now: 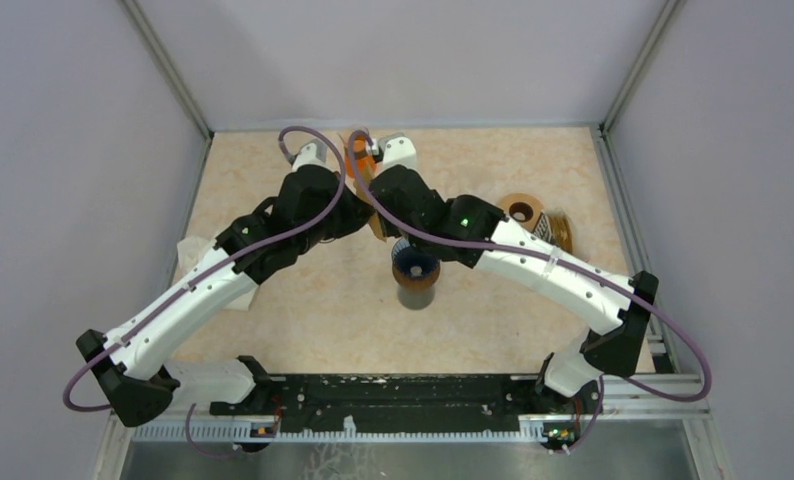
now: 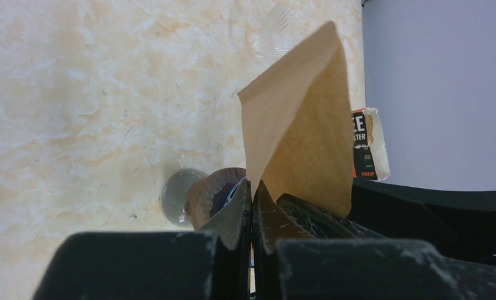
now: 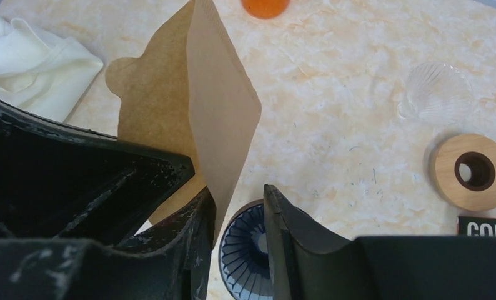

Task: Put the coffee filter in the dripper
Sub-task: Place the coffee filter in the coffee dripper.

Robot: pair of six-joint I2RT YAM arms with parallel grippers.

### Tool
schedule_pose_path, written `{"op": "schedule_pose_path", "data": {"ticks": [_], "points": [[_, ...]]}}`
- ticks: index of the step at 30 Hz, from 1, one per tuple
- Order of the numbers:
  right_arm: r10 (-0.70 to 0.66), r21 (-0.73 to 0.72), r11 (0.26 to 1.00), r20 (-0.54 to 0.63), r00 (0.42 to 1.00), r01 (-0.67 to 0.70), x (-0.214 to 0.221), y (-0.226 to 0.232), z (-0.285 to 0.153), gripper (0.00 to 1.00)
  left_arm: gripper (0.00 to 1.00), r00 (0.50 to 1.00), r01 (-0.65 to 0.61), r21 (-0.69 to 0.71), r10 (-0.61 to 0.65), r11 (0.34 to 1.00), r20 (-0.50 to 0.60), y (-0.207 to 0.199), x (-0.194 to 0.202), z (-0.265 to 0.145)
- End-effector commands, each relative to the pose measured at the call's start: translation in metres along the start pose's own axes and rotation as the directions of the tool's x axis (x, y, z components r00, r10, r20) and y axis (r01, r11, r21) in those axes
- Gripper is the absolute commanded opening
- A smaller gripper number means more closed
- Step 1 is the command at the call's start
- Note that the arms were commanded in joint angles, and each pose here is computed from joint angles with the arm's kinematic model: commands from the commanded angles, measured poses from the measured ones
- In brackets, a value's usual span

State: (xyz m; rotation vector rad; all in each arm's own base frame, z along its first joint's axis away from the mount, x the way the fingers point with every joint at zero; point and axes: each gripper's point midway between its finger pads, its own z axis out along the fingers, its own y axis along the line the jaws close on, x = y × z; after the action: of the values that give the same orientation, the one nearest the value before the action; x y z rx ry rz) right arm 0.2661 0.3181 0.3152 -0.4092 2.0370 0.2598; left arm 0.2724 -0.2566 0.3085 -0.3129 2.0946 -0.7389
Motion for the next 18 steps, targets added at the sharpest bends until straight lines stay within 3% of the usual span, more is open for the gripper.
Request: {"op": "schedule_pose_path", "data": {"ticks": [1,10,18], "points": [[0.037,0.020,0.999,0.048,0.998,-0.038,-0.012,-0.008,-0.005,0.31,0.00,0.999,0.023,0.018,-0.023,1.000,0.026,-0.010,-0.011,-0.010],[0.021,0.056,0.998,0.062,0.998,-0.025,-0.017,-0.023,-0.009,0.00,0.00,0.999,-0.039,-0.005,0.039,0.999,0.014,-0.001,-0.008,-0.013],[0.012,0.048,0.999,0.027,1.000,-0.013,-0.015,-0.033,-0.012,0.00,0.00,0.989,-0.143,-0.043,0.141,0.989,-0.045,0.010,0.000,-0.014]]}}
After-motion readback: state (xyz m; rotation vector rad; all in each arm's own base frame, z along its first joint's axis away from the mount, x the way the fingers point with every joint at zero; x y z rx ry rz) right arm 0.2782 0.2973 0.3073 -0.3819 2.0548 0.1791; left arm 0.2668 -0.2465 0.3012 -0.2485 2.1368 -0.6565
